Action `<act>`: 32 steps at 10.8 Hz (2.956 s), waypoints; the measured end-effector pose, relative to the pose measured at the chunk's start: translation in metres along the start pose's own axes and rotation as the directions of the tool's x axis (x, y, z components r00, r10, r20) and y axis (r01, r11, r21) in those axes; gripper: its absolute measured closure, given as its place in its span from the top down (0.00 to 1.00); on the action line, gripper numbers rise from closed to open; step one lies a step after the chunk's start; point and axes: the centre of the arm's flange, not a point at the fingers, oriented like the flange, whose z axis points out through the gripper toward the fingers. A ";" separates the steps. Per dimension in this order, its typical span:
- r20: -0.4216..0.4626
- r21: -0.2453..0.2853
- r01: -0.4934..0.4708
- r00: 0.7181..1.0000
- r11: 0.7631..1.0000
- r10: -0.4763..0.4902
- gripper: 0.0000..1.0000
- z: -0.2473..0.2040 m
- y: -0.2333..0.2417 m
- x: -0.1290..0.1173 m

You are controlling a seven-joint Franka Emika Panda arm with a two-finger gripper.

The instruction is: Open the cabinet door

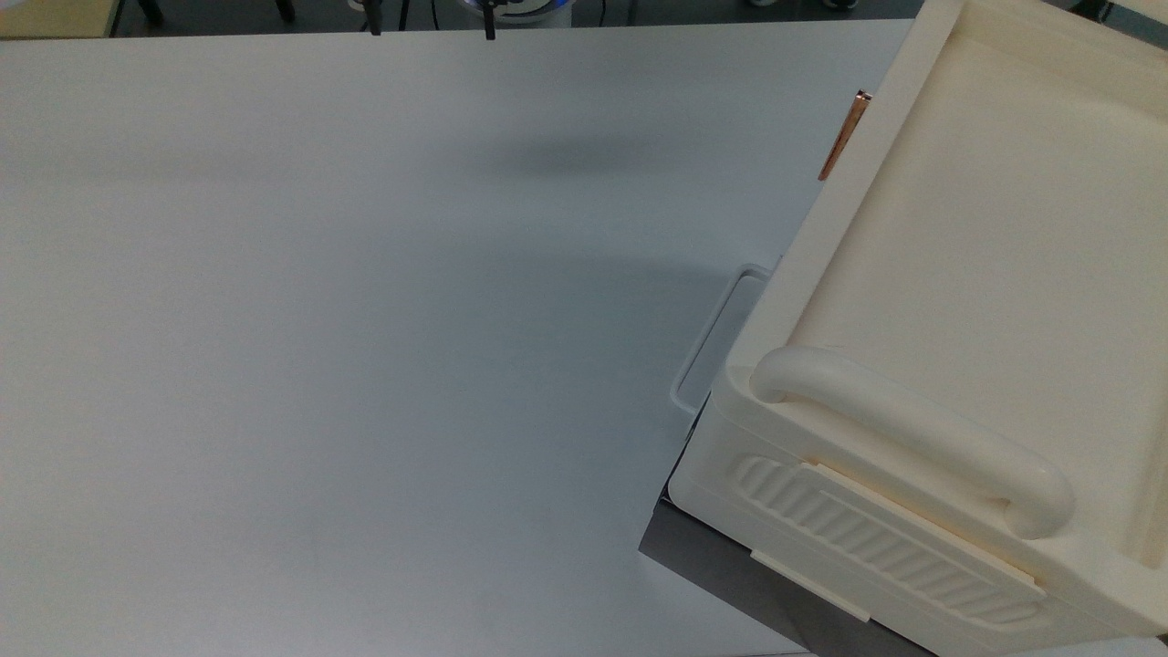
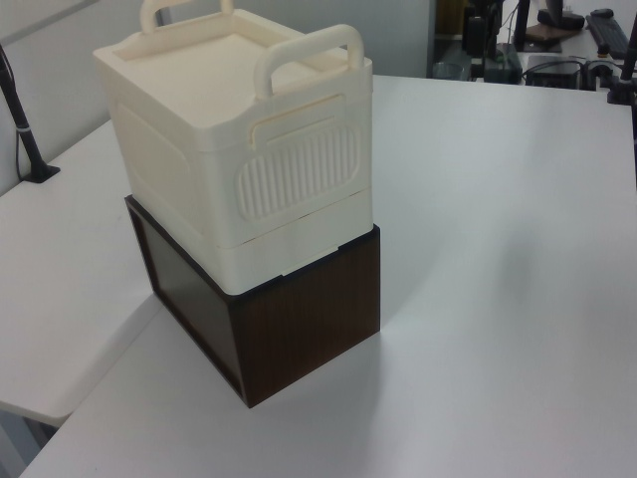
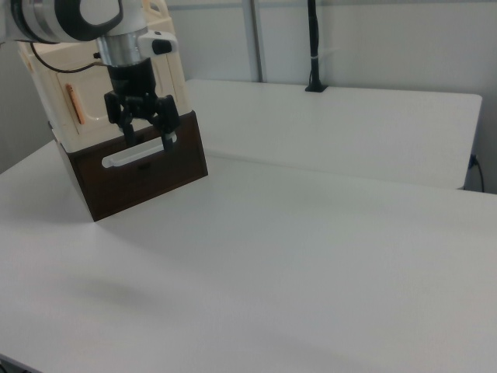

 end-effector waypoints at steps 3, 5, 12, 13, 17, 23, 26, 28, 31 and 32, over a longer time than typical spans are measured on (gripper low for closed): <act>-0.044 -0.004 0.099 0.994 0.995 -0.099 1.00 0.002 -0.057 0.010; -0.138 -0.011 0.170 0.976 0.985 -0.169 1.00 -0.005 -0.090 0.019; -0.384 -0.022 0.488 0.802 0.873 -0.458 0.94 -0.025 -0.210 0.029; -0.390 -0.025 0.507 0.789 0.862 -0.475 0.91 -0.023 -0.223 0.032; -0.453 -0.061 0.592 0.701 0.804 -0.551 0.81 -0.017 -0.260 0.041; -0.445 -0.119 0.695 0.601 0.709 -0.664 0.38 -0.019 -0.272 0.037; -0.442 -0.118 0.697 0.600 0.707 -0.666 0.16 -0.018 -0.272 0.037; -0.437 -0.114 0.697 0.604 0.708 -0.666 0.16 -0.019 -0.271 0.037; -0.412 -0.102 0.696 0.620 0.710 -0.667 0.15 -0.020 -0.265 0.036; -0.394 -0.094 0.694 0.632 0.714 -0.667 0.15 -0.021 -0.259 0.035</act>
